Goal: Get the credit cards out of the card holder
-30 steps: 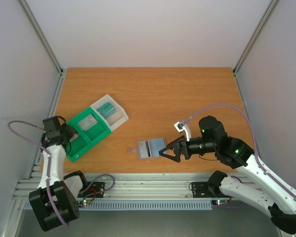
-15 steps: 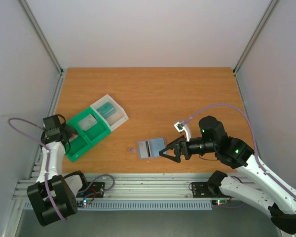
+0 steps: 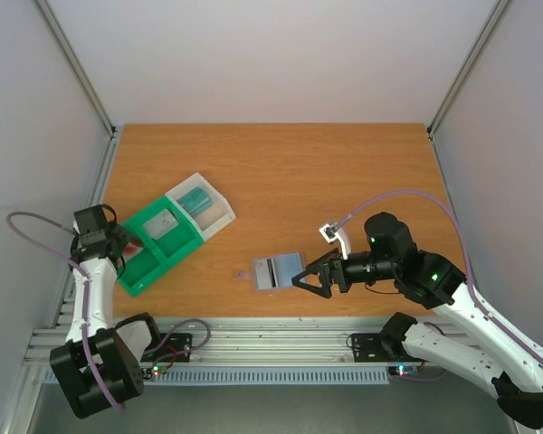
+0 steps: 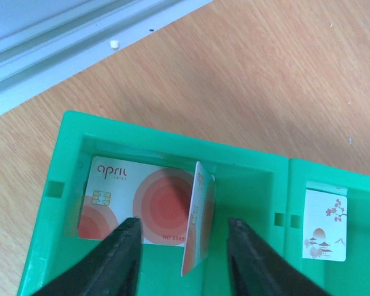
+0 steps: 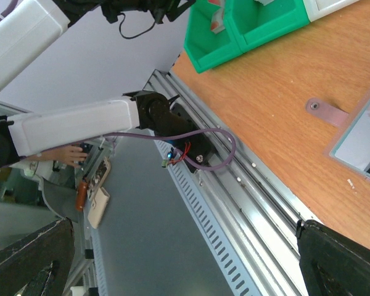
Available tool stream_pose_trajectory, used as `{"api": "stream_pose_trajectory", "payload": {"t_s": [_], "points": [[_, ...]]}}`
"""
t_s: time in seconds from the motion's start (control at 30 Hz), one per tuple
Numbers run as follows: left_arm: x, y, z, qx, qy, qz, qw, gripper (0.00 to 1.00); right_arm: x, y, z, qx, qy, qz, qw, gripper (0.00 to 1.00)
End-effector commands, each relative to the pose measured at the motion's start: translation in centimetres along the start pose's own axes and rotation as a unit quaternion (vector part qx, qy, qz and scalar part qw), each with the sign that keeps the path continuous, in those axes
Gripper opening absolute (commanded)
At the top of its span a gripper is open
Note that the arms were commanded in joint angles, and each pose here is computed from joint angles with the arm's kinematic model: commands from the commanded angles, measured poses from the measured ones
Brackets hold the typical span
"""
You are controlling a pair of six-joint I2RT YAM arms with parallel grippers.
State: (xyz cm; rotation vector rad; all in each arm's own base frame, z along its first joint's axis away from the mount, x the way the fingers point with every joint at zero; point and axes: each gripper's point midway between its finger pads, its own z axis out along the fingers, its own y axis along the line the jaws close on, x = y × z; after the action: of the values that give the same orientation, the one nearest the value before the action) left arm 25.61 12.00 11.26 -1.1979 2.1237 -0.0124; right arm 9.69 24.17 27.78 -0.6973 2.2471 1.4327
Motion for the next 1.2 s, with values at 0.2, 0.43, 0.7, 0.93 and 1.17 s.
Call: {"api": "stream_pose_trajectory", "payload": {"t_s": [0.2, 0.43, 0.7, 0.93, 1.17], "points": [[-0.3, -2.1, -2.3, 0.06, 0.004, -0.017, 0.998, 0.33, -0.3, 0.1, 0.0, 0.001, -0.006, 0.0, 1.0, 0.98], [1.7, -2.6, 0.2, 0.077, 0.05, -0.026, 0.995, 0.06, -0.4, -0.3, 0.5, 0.001, -0.002, 0.002, 1.0, 0.98], [1.6, -1.1, 2.3, 0.025, 0.055, -0.016, 0.998, 0.01, -0.5, -0.4, 0.7, 0.004, 0.0, -0.006, 1.0, 0.98], [1.6, -0.3, 2.8, 0.0, 0.055, -0.011, 0.998, 0.01, -0.4, -0.8, 0.8, 0.011, 0.002, -0.008, 1.0, 0.99], [1.0, 0.7, 3.0, -0.029, 0.038, -0.013, 0.999, 0.03, -0.3, -1.2, 0.8, 0.019, 0.002, -0.005, 1.0, 0.98]]}}
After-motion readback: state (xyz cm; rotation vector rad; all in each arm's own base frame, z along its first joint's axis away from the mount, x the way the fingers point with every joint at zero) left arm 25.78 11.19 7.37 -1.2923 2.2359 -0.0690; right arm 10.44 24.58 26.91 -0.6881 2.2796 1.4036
